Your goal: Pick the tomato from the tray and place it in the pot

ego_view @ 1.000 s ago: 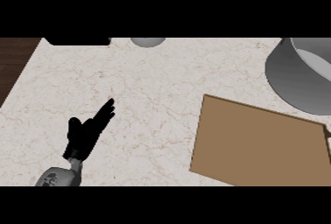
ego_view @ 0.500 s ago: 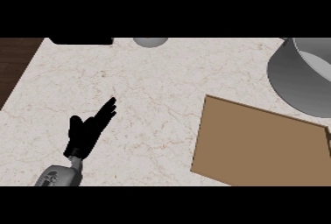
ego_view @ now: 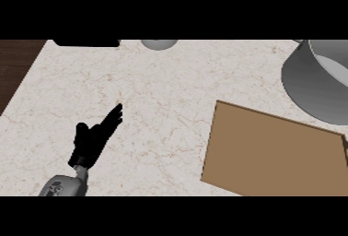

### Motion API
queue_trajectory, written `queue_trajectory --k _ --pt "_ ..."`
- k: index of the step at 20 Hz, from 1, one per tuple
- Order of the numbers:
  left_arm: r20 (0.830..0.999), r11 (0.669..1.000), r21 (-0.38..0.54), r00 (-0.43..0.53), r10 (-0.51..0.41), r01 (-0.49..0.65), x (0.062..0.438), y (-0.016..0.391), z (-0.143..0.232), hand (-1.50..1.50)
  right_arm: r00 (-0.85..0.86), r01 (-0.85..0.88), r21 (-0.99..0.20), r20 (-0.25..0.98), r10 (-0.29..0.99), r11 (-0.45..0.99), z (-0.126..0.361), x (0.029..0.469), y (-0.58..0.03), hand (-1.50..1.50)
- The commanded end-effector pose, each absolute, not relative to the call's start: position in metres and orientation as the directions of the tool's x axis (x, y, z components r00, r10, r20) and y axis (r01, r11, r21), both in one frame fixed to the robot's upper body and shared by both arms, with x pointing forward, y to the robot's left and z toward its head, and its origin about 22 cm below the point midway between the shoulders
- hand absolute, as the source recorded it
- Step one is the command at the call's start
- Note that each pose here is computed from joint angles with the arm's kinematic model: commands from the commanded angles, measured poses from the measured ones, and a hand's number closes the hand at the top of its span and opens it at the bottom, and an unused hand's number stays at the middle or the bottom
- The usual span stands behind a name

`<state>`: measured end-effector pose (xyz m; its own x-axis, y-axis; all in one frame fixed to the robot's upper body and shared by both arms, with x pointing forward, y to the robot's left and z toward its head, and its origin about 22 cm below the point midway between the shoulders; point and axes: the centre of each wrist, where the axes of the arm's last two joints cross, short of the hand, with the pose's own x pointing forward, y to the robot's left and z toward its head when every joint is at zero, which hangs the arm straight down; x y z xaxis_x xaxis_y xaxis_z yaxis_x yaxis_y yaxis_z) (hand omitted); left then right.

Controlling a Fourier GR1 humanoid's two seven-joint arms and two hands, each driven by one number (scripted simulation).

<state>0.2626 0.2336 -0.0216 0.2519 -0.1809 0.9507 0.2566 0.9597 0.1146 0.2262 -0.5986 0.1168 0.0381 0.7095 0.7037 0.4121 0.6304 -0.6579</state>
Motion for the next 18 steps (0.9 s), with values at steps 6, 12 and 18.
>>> queue_trajectory --k 6,12,18 --pt "0.954 0.956 0.094 0.251 -0.166 0.276 0.266 0.242 -0.026 0.00 0.121 0.293 -0.788 0.592 0.797 0.541 0.143 0.308 -0.548 1.50" --pt "0.951 0.947 0.105 0.247 -0.184 0.302 0.266 0.235 -0.020 0.00 0.195 0.213 -0.855 0.511 0.837 0.472 0.173 0.334 -0.533 1.50" --pt "0.959 0.947 0.107 0.219 -0.178 0.302 0.276 0.229 -0.014 0.00 0.278 0.120 -0.975 0.214 0.936 0.187 0.150 0.356 -0.504 1.50"
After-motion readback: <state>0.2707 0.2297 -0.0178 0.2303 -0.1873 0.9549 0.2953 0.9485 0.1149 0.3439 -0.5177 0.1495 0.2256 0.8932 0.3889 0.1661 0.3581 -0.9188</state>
